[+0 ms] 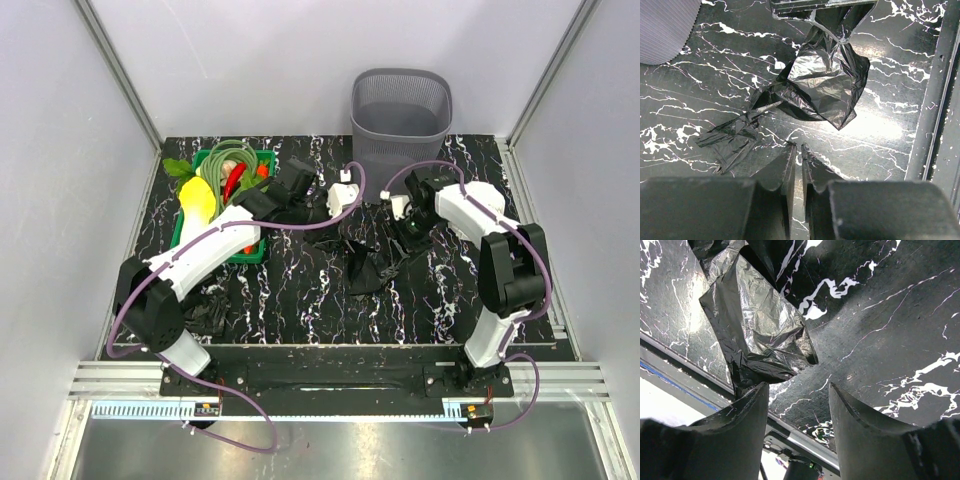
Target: Put the trash bags into the trash bin
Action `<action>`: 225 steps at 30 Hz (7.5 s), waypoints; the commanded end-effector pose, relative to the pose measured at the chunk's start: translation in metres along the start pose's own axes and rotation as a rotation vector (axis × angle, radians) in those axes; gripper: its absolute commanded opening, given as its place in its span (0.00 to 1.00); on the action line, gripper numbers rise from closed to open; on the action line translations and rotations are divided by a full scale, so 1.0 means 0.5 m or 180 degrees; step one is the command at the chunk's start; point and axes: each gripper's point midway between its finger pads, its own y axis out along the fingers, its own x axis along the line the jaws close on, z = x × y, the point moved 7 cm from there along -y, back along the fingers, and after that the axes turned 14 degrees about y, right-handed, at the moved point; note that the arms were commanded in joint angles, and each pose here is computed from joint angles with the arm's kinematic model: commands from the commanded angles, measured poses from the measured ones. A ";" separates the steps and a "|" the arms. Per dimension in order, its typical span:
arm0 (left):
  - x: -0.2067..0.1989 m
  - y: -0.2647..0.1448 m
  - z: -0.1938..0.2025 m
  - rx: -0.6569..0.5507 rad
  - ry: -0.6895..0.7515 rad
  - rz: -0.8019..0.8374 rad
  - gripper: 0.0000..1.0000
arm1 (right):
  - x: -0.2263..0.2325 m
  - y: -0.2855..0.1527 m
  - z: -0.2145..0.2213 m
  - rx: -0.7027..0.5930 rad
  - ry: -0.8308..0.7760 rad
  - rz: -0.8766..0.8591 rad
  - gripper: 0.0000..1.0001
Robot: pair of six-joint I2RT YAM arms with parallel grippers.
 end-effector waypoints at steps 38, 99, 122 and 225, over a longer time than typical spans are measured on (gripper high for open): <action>0.018 0.016 -0.090 -0.0680 0.0103 0.0429 0.62 | 0.141 -0.247 -0.002 -0.0691 -0.1085 -0.1235 0.00; 0.009 0.010 -0.161 -0.0813 -0.0403 0.0453 0.00 | 0.197 -0.319 0.019 -0.1318 -0.1029 -0.1449 0.52; -0.032 -0.013 -0.183 -0.1217 -0.0413 0.1188 0.00 | 0.189 -0.239 -0.004 -0.1222 -0.1322 -0.1763 0.49; 0.035 -0.058 -0.116 -0.0970 -0.0241 0.0545 0.08 | 0.246 -0.229 0.068 -0.1079 -0.2071 -0.1927 0.00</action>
